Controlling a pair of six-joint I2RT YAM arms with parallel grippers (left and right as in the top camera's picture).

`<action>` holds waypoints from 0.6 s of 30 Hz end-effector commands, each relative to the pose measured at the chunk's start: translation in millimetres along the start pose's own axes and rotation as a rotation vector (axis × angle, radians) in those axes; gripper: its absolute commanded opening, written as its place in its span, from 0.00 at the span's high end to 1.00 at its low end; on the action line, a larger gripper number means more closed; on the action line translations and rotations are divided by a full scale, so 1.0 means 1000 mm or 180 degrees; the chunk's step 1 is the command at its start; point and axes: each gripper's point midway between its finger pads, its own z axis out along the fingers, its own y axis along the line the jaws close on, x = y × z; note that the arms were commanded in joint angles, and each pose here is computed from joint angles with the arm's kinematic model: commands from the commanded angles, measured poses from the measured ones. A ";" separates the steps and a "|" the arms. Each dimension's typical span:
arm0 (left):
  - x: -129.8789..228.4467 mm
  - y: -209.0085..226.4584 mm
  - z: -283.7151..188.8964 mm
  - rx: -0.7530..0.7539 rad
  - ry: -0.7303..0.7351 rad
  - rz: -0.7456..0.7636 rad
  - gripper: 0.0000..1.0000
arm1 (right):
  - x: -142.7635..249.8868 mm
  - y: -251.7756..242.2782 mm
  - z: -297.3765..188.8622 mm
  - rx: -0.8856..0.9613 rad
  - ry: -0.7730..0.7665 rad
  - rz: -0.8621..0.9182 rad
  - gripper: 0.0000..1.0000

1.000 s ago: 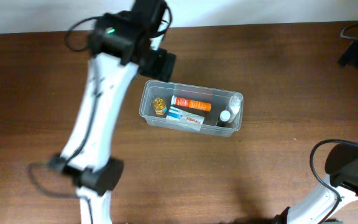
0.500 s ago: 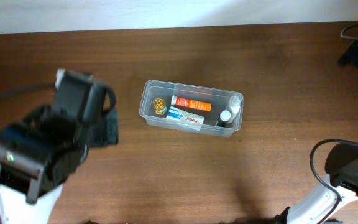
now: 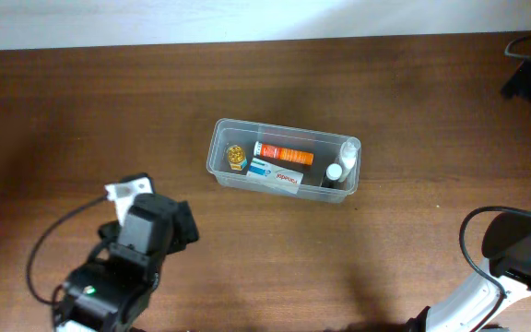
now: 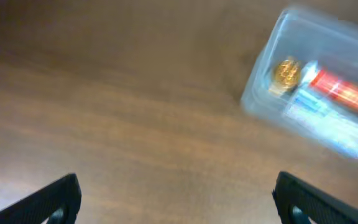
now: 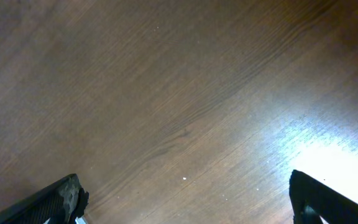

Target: Pack container

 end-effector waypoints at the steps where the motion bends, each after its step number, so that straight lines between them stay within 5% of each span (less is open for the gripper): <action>1: 0.023 -0.002 0.026 0.0017 0.0124 -0.0018 0.01 | -0.003 -0.003 -0.012 0.0002 -0.0115 0.0015 0.02; 8: 0.060 0.008 0.054 -0.0272 0.0571 0.0187 0.01 | -0.003 -0.003 -0.012 0.0002 -0.0115 0.0015 0.02; 18: 0.059 -0.006 0.080 -0.0256 0.0635 0.0482 0.01 | -0.003 -0.003 -0.012 0.0002 -0.0115 0.0015 0.02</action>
